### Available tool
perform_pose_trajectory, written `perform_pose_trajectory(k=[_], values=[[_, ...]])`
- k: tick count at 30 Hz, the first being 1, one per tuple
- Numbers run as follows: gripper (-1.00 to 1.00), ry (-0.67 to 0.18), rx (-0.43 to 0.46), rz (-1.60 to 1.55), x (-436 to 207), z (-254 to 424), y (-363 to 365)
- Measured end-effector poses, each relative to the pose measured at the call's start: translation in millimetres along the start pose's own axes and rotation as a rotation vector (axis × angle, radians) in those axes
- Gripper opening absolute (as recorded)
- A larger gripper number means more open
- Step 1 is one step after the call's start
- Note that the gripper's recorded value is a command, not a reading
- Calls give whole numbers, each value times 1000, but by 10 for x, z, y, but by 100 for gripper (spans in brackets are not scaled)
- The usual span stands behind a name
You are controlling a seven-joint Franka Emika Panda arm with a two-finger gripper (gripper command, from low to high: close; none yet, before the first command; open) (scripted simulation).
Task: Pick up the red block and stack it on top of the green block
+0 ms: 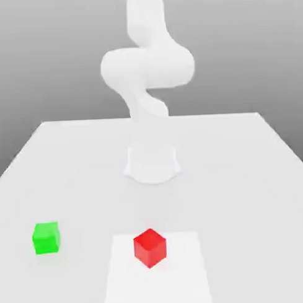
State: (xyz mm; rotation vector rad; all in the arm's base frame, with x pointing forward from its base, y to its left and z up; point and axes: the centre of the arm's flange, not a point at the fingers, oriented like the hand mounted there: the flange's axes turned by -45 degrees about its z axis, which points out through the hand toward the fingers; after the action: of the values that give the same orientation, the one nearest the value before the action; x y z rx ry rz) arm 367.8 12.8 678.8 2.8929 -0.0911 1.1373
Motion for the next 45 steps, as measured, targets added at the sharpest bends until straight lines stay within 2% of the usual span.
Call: perform_pose_trajectory(k=[7, 15, 23, 31, 36, 45], values=[[0, -154, -127, 97, -344, 1123, -167], [0, -334, -227, 243, -1020, 2254, -44], [0, -504, -283, 423, -1887, 3035, 153], [0, -647, -296, 626, -2732, 3415, 234], [0, -705, -285, 739, -3095, 3482, 192], [0, -691, -272, 764, -3060, 3603, 181]])
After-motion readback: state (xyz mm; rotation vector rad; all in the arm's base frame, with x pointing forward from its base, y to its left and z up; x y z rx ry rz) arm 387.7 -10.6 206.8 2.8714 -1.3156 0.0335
